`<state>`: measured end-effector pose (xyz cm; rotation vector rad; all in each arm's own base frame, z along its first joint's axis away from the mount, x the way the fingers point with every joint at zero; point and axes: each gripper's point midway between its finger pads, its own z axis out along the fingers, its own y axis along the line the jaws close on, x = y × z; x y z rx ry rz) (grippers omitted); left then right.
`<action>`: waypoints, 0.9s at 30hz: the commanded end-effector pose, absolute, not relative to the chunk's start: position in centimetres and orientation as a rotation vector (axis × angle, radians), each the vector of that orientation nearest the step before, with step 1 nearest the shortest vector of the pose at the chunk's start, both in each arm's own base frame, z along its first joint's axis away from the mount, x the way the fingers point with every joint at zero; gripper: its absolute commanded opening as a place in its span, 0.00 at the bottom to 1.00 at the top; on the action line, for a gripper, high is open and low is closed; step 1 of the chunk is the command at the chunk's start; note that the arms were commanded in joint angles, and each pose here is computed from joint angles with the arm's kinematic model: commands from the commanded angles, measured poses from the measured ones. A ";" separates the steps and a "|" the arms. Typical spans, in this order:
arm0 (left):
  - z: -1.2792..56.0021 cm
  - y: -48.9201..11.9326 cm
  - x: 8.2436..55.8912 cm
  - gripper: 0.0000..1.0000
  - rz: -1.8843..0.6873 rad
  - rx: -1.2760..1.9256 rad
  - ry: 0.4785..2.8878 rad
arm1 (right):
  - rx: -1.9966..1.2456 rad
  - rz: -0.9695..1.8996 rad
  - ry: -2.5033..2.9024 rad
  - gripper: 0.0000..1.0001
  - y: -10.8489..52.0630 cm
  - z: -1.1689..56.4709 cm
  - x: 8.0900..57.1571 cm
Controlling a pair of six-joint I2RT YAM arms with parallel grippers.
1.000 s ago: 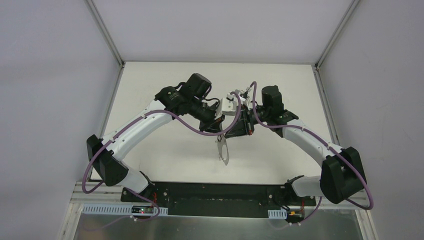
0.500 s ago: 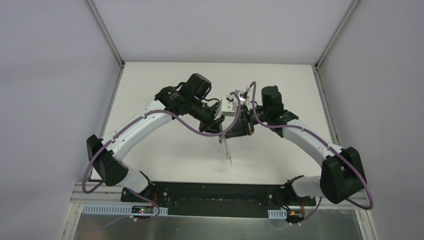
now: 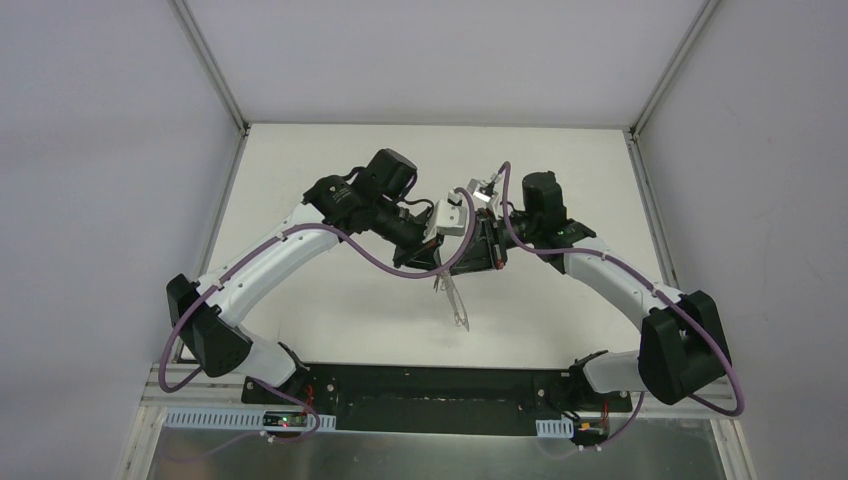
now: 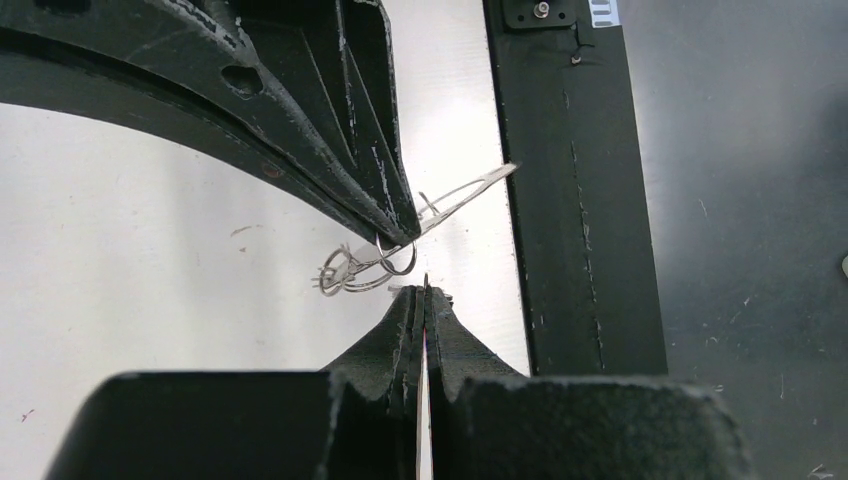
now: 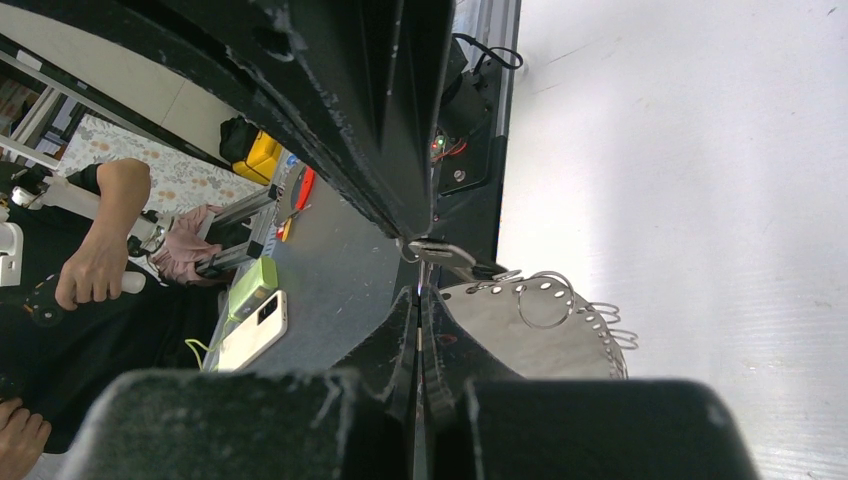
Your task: Put the keys on the keyring
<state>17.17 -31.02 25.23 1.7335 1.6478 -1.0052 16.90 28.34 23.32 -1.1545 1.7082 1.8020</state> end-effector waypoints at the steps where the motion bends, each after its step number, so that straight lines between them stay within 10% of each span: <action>1: 26.7 -30.9 16.4 0.00 -1.031 1.736 1.576 | -1.198 1.780 1.631 0.00 28.4 24.4 17.2; 27: 26.4 -32.3 18.2 0.00 -1.016 1.694 1.640 | -1.241 1.813 1.604 0.00 28.6 24.5 16.2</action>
